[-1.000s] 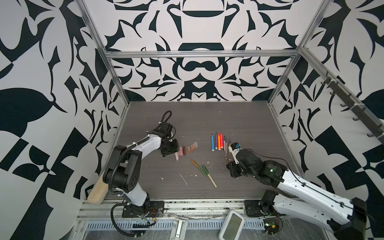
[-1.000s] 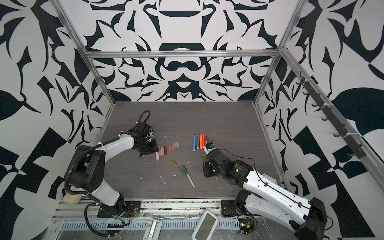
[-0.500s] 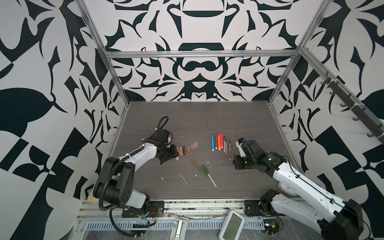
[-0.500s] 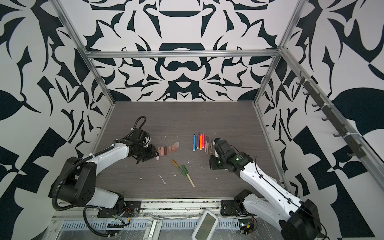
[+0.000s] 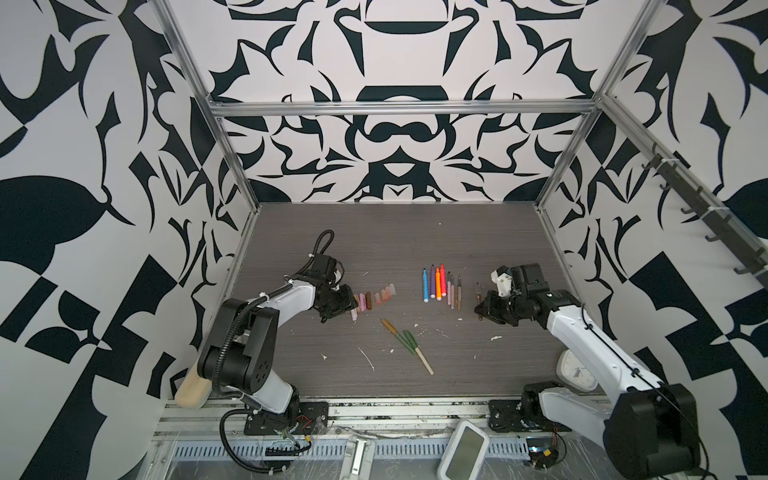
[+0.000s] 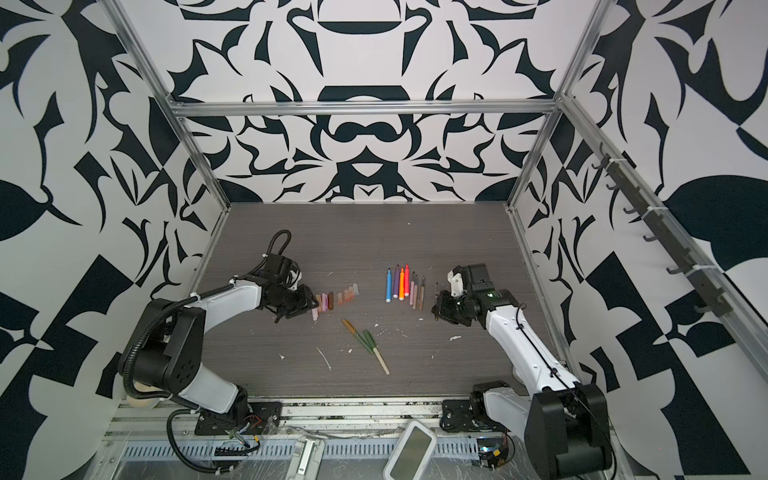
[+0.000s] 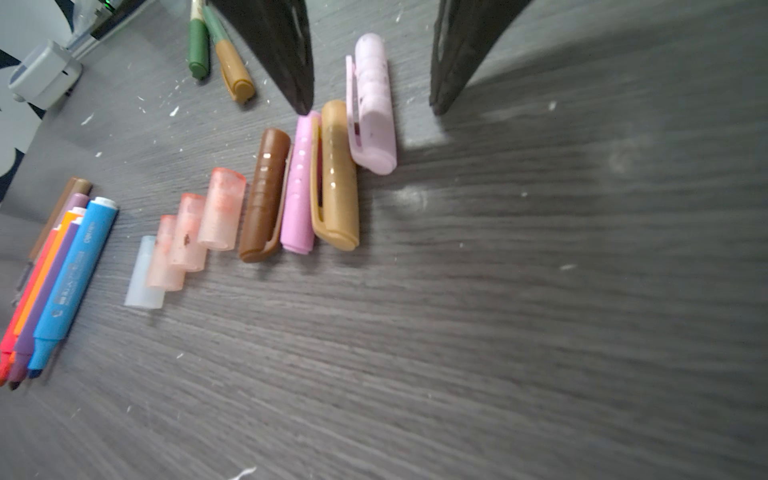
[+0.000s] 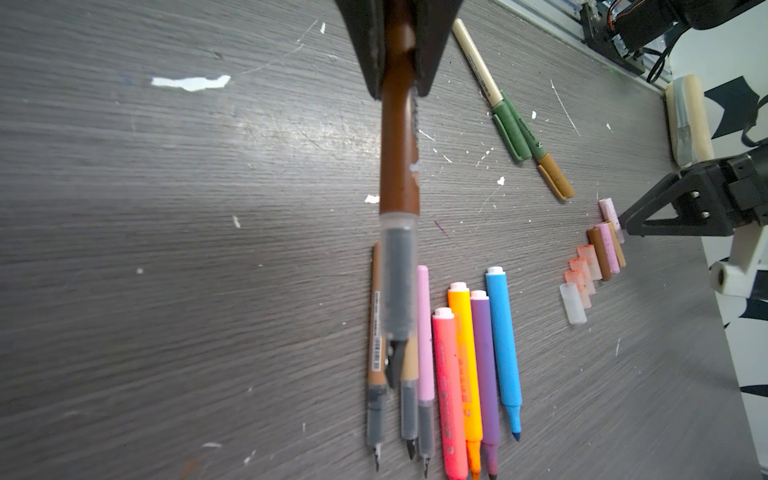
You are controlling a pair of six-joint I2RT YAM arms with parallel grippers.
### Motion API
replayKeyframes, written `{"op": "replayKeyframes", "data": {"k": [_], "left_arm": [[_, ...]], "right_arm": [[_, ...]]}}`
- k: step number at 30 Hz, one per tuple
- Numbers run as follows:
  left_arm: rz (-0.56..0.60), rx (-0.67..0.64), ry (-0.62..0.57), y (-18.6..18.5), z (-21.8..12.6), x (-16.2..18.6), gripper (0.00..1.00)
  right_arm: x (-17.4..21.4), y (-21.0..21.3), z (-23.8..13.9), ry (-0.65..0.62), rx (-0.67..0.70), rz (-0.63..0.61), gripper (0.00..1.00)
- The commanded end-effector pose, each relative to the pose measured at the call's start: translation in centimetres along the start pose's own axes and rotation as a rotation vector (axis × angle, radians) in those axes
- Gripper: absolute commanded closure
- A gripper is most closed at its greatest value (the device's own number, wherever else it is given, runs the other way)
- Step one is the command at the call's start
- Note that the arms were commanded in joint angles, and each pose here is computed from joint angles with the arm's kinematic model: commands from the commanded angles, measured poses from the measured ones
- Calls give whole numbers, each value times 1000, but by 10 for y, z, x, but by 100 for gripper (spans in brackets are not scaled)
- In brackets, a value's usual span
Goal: Open the pen caps
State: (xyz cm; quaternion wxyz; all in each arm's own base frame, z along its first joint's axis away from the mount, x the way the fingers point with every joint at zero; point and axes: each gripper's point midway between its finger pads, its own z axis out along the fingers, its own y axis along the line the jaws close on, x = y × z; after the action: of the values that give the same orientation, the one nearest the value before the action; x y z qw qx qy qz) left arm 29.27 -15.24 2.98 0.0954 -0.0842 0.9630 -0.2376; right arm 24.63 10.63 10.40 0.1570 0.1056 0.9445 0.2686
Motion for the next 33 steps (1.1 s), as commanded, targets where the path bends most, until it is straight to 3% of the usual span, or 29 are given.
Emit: {"op": "replayKeyframes", "data": {"k": [1,21,33], "left_arm": [[8,35,18,-4,3,-1,51],[-11,67,69,-5,16,0,53],[-36,4,-31,8,-2,0,53]], "right_arm": [[-7,6,0,-17,-30,-31,100],[-11,7,-6,-28,-11,-48,100],[-30,-16,31,-6,66,-60,100]]}}
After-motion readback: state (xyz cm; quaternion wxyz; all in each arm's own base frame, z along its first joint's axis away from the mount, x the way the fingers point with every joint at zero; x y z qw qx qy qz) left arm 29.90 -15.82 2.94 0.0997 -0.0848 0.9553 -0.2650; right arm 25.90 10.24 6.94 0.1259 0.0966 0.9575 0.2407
